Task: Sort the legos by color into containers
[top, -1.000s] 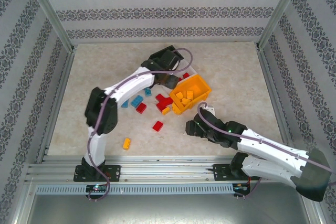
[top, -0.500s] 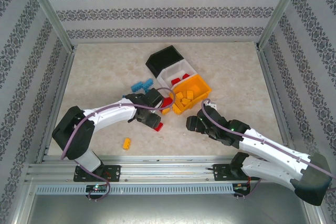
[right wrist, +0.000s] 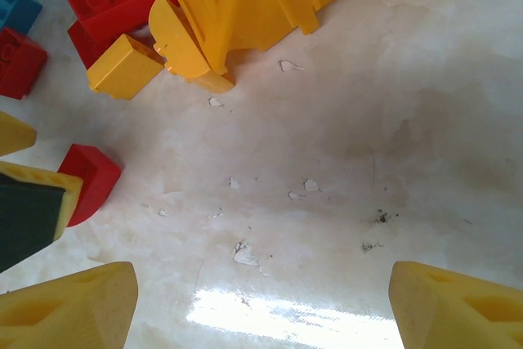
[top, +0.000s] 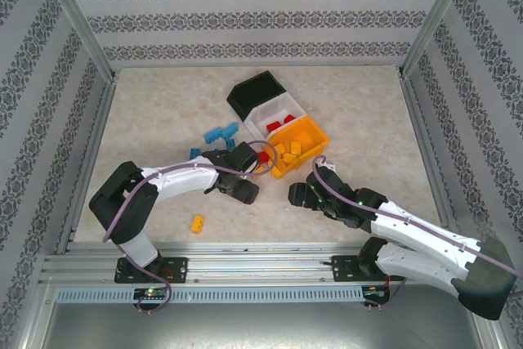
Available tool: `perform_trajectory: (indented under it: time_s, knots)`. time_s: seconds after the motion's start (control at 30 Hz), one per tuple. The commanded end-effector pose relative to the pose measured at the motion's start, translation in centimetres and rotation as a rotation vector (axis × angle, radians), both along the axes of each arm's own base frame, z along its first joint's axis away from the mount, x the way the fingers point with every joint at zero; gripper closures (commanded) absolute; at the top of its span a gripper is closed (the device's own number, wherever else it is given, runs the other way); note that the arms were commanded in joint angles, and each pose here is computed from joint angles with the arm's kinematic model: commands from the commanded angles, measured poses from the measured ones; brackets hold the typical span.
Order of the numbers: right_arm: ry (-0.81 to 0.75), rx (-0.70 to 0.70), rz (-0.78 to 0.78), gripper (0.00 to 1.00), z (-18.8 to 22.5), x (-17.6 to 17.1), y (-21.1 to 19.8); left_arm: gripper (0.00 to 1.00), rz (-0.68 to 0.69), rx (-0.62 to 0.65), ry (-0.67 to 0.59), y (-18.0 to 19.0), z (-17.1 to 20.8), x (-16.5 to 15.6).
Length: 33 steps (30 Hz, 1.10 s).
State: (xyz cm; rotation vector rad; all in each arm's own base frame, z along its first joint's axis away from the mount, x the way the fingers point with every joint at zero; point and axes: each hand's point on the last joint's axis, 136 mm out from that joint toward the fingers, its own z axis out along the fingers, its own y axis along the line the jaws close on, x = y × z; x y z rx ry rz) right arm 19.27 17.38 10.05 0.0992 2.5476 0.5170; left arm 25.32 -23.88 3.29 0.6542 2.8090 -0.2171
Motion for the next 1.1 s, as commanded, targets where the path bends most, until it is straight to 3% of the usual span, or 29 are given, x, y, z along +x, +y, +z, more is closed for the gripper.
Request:
perform_trajectory:
  time_s: [0.0, 0.4, 0.5, 0.67, 0.83, 1.07]
  knots:
    - [0.013, 0.008, -0.011, 0.19, -0.4, -0.2, -0.2, 0.25, -0.014, 0.005, 0.018, -1.1, -1.3, -0.3]
    - [0.026, 0.001, -0.006, 0.19, -1.1, 0.0, 0.1, 0.27, -0.044, 0.0, 0.055, -2.6, -2.8, -0.3]
    - [0.027, -0.001, -0.007, 0.19, -1.2, -0.1, 0.0, 0.32, -0.046, 0.001, 0.071, -2.6, -3.5, -0.6]
    - [0.016, -0.007, -0.013, 0.19, -1.1, 0.0, -0.2, 0.53, -0.042, 0.004, 0.082, -2.4, -3.9, -1.0]
    - [0.014, -0.008, -0.005, 0.19, -1.0, 0.4, 0.3, 0.59, -0.045, 0.006, 0.082, -2.5, -3.7, -0.9]
    - [0.015, -0.022, 0.005, 0.18, -1.2, 0.7, 0.6, 0.6, -0.048, -0.002, 0.058, -2.8, -2.5, -0.3]
